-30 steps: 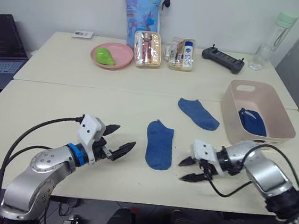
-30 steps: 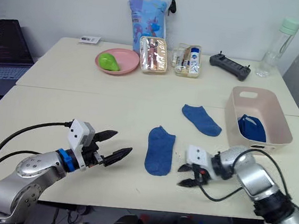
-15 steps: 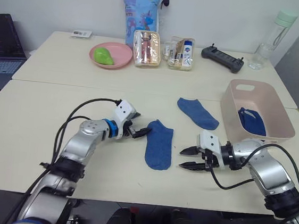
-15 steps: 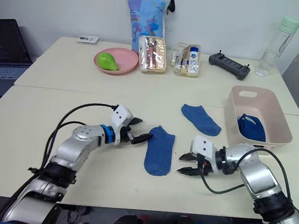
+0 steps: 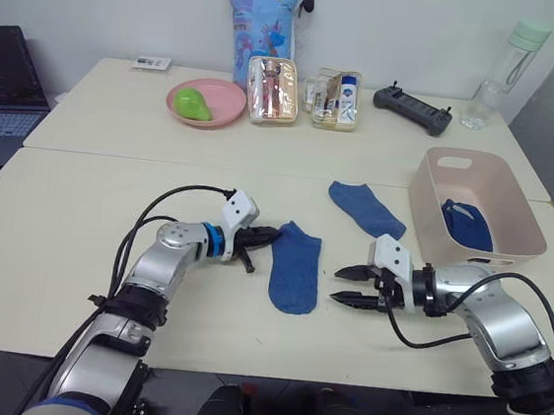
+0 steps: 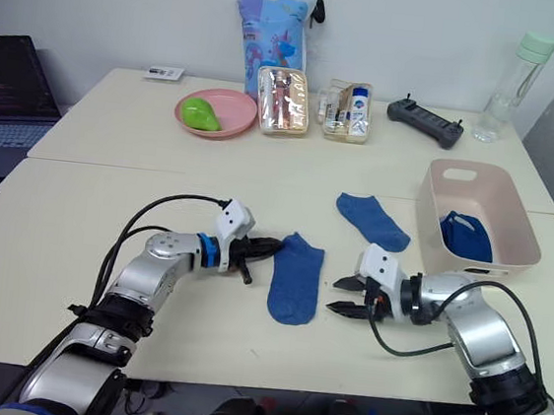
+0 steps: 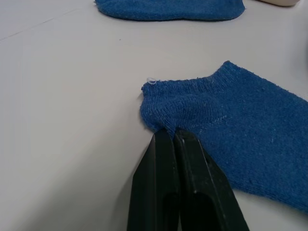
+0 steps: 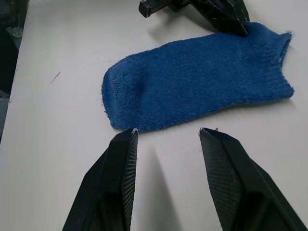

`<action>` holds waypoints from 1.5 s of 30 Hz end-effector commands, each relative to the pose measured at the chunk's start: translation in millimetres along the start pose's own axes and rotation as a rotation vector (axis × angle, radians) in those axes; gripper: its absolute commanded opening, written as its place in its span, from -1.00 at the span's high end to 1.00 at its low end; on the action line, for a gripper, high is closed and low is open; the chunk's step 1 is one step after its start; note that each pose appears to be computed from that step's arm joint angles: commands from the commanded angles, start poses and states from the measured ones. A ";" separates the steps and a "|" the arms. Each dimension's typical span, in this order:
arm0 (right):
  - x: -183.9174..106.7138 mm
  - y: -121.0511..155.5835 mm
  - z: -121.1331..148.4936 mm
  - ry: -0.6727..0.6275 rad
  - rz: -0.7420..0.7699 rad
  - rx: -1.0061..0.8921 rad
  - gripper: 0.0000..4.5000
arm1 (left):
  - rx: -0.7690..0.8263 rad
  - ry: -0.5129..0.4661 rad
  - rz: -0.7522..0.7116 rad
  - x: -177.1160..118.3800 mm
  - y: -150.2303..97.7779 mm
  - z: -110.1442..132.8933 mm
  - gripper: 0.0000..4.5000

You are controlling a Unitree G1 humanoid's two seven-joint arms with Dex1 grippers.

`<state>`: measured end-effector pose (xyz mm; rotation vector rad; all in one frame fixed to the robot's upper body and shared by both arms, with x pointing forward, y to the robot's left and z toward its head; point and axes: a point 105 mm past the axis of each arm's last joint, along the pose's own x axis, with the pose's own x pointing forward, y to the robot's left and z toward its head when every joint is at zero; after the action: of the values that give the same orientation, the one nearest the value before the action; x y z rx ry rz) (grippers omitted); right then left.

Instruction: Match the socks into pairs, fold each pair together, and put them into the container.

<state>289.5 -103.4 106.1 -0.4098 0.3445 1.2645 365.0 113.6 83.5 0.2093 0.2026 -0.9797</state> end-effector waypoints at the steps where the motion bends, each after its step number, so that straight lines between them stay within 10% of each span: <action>1: 1.7 -25.1 20.9 -0.075 -0.115 -0.040 0.02 | 0.027 -0.057 0.003 -4.8 -3.7 15.2 0.99; 13: 39.2 -52.1 14.7 -0.005 -0.115 0.043 0.02 | 0.038 -0.022 -0.171 -5.2 -42.7 23.4 0.99; 30: 46.8 -64.3 1.1 0.037 -0.154 0.096 0.02 | 0.058 -0.025 -0.119 -5.9 -31.4 24.3 0.99; 37: 47.8 -55.9 5.2 0.020 -0.095 0.096 0.92 | 0.050 -0.031 -0.101 -5.1 -28.4 25.1 1.00; 40: 47.0 -54.2 3.5 0.023 -0.093 0.098 0.98 | 0.049 -0.048 -0.071 -6.6 -22.9 28.0 1.00; 45: 38.6 -52.3 1.0 0.015 -0.121 0.133 1.00 | 0.046 -0.092 0.021 -30.3 -9.0 38.1 0.32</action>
<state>351.9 -77.5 91.0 -0.3386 0.4110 1.1348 346.1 112.5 107.1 0.1991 0.1620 -0.9985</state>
